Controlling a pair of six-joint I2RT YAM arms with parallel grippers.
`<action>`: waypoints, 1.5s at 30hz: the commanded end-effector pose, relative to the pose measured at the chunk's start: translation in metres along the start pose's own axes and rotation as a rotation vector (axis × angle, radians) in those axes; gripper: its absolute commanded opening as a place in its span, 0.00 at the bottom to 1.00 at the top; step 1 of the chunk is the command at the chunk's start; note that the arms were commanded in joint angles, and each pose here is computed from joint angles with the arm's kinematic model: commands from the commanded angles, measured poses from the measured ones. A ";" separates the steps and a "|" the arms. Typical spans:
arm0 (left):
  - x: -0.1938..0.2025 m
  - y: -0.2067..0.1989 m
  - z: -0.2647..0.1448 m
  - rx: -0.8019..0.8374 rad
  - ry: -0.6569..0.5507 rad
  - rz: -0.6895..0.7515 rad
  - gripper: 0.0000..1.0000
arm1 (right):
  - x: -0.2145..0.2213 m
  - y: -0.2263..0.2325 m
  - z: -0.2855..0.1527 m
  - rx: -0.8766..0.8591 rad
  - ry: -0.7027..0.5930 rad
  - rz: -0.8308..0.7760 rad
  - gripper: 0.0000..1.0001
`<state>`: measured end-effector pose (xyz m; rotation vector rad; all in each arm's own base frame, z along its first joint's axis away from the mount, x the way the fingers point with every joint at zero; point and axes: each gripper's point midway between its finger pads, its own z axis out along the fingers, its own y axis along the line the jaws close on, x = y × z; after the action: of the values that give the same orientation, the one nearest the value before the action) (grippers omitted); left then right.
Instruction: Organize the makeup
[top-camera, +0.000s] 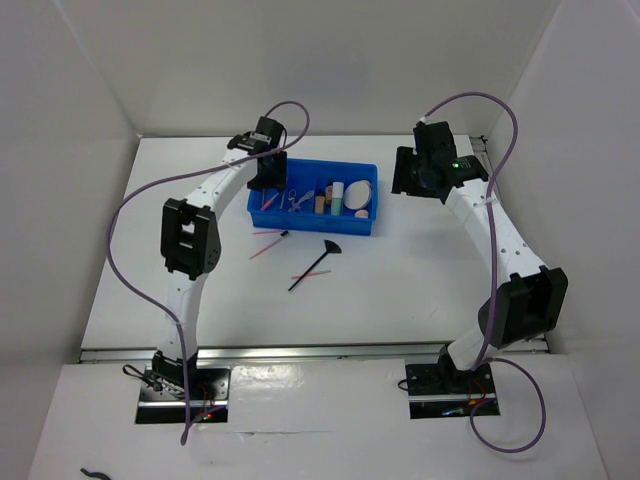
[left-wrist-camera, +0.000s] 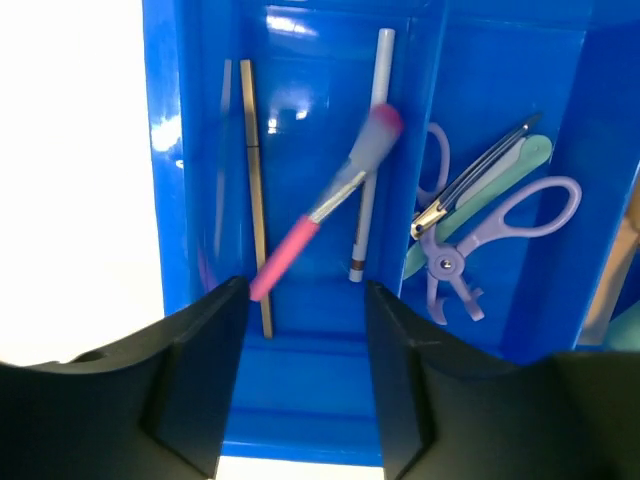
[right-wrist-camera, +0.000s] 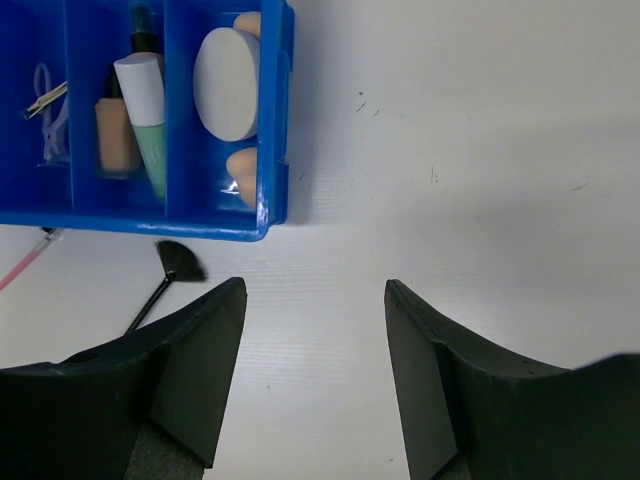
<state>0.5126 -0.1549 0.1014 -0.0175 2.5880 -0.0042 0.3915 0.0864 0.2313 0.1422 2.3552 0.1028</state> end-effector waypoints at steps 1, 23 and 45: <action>-0.020 -0.009 -0.029 0.052 -0.081 -0.006 0.66 | -0.013 0.004 -0.010 -0.015 -0.041 0.008 0.65; 0.147 0.001 -0.053 0.037 0.067 0.098 0.58 | -0.006 0.010 -0.016 -0.067 -0.042 0.009 0.67; 0.172 -0.025 0.005 0.077 0.179 0.158 0.22 | -0.012 0.005 -0.021 -0.044 -0.068 0.003 0.67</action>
<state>0.3888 -0.1715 0.0194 0.1771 2.7027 0.0161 0.3861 0.0903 0.2322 0.1291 2.3578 0.1376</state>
